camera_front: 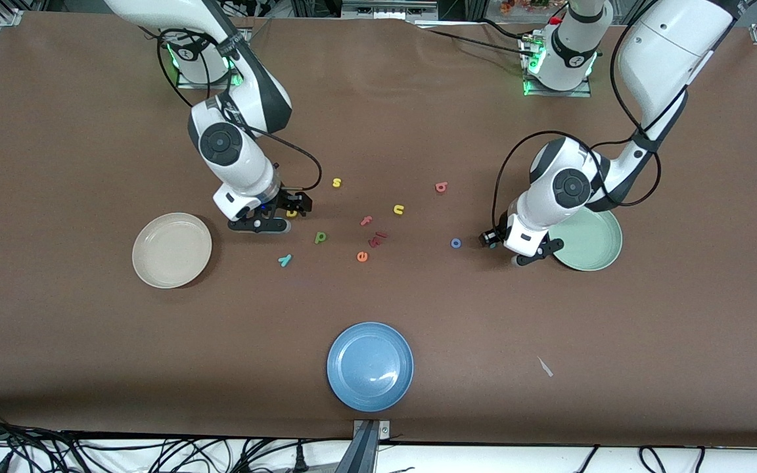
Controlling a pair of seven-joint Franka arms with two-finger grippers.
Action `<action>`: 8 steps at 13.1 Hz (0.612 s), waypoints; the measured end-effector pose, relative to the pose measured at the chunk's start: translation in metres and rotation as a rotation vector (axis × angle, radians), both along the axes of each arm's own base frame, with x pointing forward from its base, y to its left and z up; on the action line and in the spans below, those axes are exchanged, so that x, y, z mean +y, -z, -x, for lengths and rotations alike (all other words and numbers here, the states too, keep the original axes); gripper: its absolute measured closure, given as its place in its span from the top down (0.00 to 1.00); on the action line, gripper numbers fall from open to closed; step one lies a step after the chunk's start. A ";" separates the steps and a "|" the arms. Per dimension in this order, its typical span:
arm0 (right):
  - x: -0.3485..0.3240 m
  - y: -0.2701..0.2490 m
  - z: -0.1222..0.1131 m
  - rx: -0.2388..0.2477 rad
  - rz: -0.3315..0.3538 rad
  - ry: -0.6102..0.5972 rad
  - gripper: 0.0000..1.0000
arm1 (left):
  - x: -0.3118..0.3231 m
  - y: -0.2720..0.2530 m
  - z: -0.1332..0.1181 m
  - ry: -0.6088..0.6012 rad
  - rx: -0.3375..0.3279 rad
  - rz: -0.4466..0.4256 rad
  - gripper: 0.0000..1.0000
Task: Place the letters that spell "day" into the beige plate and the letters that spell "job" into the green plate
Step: 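Grasp the cyan r with the left gripper while the right gripper reaches the yellow a, then drop the cyan r on the green plate while the right gripper grasps the yellow a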
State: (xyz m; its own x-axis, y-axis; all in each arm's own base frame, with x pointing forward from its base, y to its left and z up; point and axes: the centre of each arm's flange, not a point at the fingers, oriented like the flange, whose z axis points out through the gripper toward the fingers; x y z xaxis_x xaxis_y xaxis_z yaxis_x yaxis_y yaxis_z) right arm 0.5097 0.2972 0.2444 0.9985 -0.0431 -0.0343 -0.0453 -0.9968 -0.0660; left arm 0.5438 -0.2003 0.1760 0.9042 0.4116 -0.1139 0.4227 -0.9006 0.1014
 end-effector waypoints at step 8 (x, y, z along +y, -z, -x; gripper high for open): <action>-0.003 0.048 0.012 0.052 0.025 0.025 0.99 | -0.001 0.002 -0.001 0.046 -0.027 -0.039 0.12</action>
